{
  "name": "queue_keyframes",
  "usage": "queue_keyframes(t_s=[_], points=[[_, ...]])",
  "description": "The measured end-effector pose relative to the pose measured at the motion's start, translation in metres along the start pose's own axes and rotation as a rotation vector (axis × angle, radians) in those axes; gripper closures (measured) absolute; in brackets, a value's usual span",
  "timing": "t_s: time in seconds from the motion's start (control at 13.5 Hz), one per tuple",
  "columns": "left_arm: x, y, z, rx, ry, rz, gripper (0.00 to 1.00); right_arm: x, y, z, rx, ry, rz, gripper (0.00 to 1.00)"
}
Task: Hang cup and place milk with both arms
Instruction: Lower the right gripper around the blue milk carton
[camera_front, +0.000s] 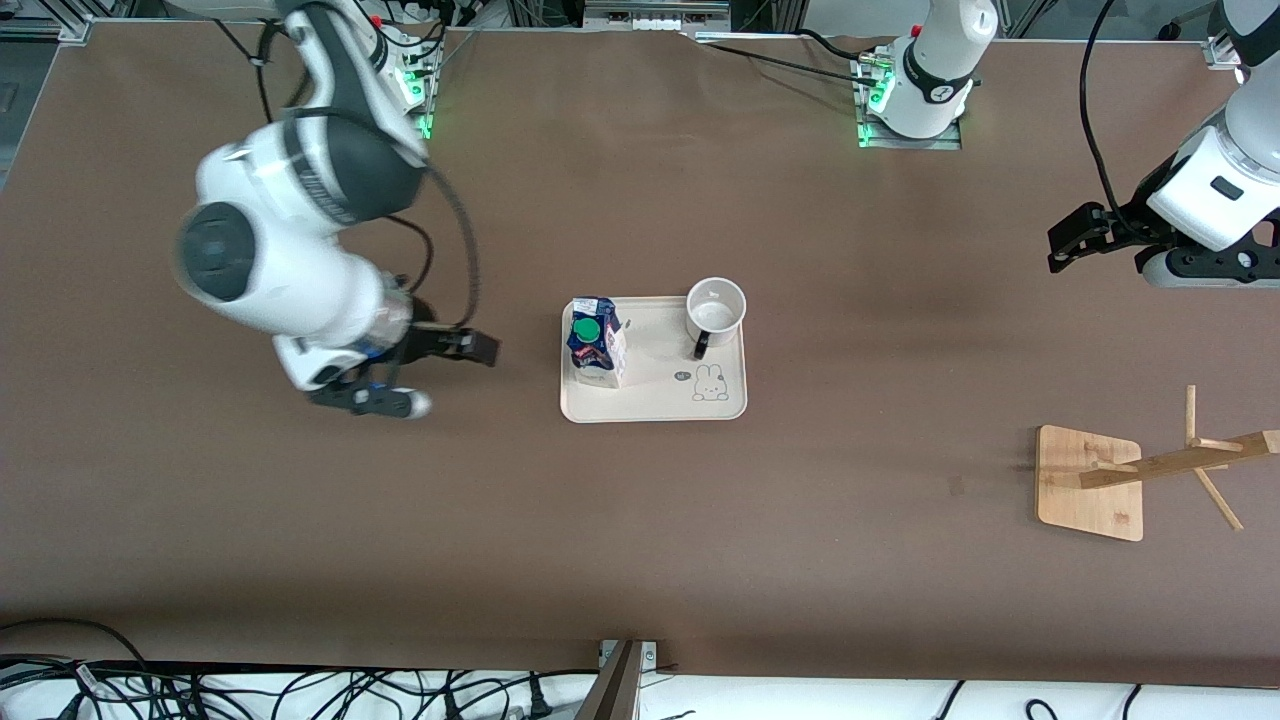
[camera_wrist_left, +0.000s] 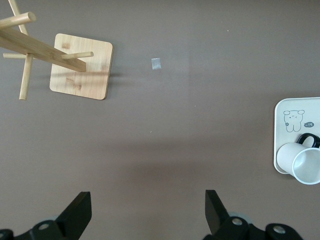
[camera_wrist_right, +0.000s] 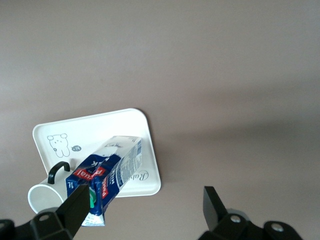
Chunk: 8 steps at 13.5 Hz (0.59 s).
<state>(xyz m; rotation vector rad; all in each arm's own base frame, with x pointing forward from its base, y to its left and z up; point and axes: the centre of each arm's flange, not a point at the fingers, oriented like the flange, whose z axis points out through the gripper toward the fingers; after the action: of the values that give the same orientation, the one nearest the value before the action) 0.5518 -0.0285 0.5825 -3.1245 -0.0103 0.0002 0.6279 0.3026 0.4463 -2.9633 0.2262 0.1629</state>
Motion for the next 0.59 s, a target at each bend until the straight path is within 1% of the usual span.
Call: queue_keyframes(t_s=[0.22,0.37,0.59], points=[[0.000,0.000,0.000,0.000,0.000,0.000,0.00,-0.023,-0.038,0.039,-0.051,-0.033,-0.061,0.00],[0.000,0.000,0.000,0.000,0.000,0.000,0.00,-0.037,-0.056,0.055,-0.066,-0.050,-0.092,0.00],[0.000,0.000,0.000,0.000,0.000,0.000,0.00,-0.045,-0.066,0.065,-0.076,-0.060,-0.108,0.00]])
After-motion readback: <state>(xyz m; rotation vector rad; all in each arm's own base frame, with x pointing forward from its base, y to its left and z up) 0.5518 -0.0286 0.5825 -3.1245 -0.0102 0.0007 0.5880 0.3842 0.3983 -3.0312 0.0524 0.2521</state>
